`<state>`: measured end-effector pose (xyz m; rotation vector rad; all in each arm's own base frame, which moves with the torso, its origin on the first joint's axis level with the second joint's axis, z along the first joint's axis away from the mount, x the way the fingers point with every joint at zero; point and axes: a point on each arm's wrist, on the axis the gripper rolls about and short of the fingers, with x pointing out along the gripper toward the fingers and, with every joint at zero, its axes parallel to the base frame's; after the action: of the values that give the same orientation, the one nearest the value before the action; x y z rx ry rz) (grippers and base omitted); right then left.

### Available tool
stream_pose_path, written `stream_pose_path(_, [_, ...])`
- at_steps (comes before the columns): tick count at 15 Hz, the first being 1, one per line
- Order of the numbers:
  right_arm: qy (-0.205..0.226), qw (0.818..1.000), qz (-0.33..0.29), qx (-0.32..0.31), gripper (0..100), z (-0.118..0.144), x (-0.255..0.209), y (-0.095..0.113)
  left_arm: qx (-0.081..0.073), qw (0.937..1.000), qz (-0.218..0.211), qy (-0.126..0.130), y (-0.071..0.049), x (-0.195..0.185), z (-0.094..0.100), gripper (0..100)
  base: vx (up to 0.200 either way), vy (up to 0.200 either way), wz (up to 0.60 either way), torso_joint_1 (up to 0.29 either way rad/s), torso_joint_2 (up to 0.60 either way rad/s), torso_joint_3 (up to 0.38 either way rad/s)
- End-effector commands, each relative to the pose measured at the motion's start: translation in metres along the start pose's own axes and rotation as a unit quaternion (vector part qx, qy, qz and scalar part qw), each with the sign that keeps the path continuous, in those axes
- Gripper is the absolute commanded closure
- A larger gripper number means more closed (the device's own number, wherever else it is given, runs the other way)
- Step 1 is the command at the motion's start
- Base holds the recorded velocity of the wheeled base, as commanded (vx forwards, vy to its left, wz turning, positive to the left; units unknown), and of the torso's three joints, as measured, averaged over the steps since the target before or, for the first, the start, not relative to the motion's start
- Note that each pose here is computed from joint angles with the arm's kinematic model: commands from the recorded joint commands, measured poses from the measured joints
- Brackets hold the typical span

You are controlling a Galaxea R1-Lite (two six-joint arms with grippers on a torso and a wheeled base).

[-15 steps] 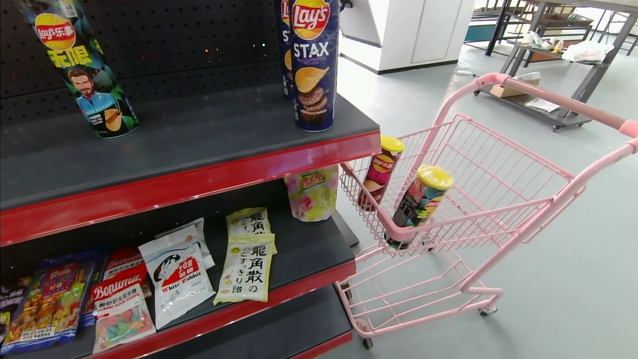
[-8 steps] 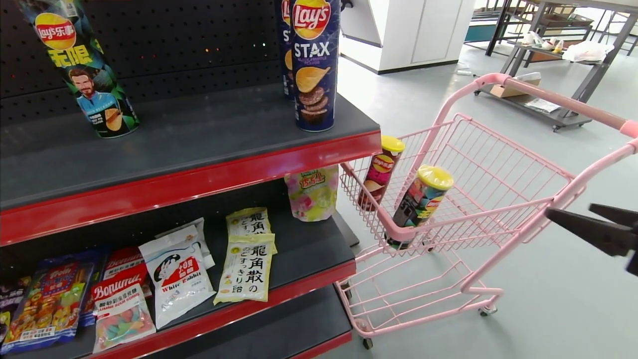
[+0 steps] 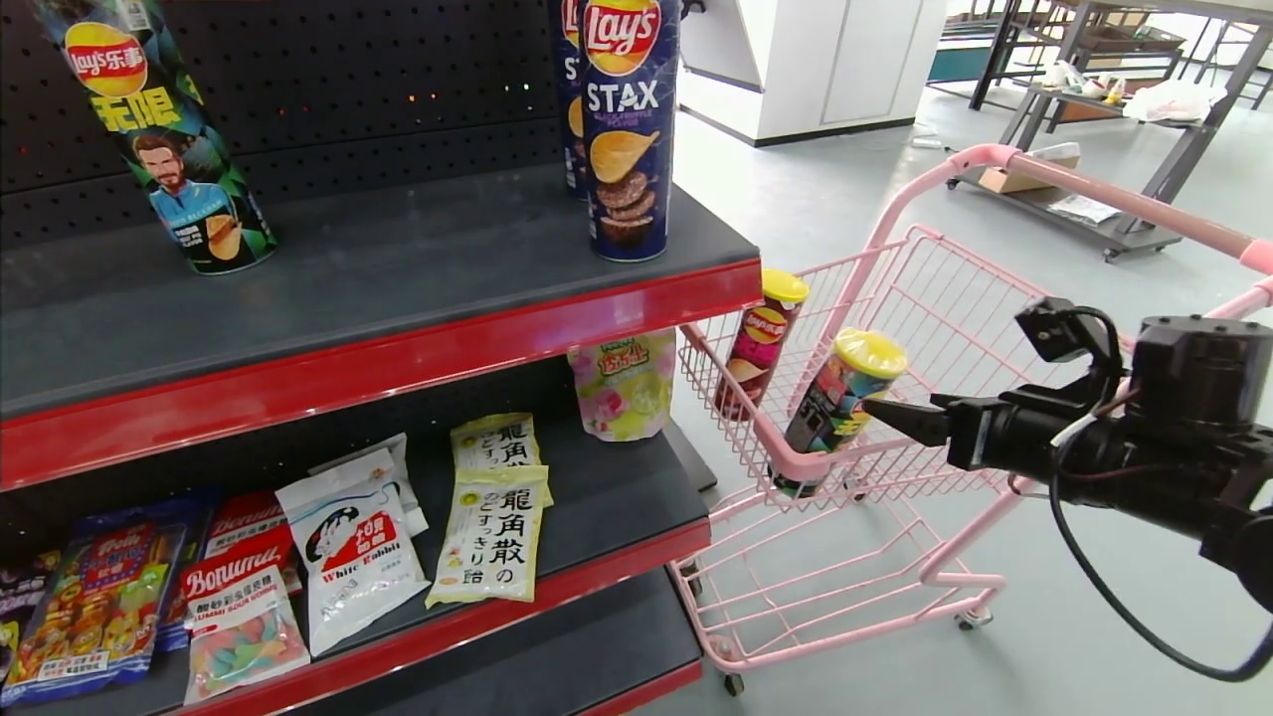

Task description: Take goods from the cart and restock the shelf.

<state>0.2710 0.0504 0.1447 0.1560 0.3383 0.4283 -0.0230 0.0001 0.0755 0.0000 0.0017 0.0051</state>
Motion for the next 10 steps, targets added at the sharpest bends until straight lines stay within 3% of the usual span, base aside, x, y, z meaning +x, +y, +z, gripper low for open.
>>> stream_pose_path(1, [0.033, 0.999, -0.001, 0.014, 0, -0.013, 0.024, -0.007, 0.000, 1.0000, 0.001, 0.001, 0.000, 0.000, 0.000, 0, 0.000, 0.000, 0.00, 0.000, 0.00, 0.000])
stream_pose_path(10, [0.039, 0.999, -0.002, 0.025, 0, -0.016, 0.072, -0.021, 0.000, 1.0000, 0.001, 0.001, 0.000, 0.000, 0.000, 0, 0.000, 0.000, 0.00, 0.000, 0.00, 0.000])
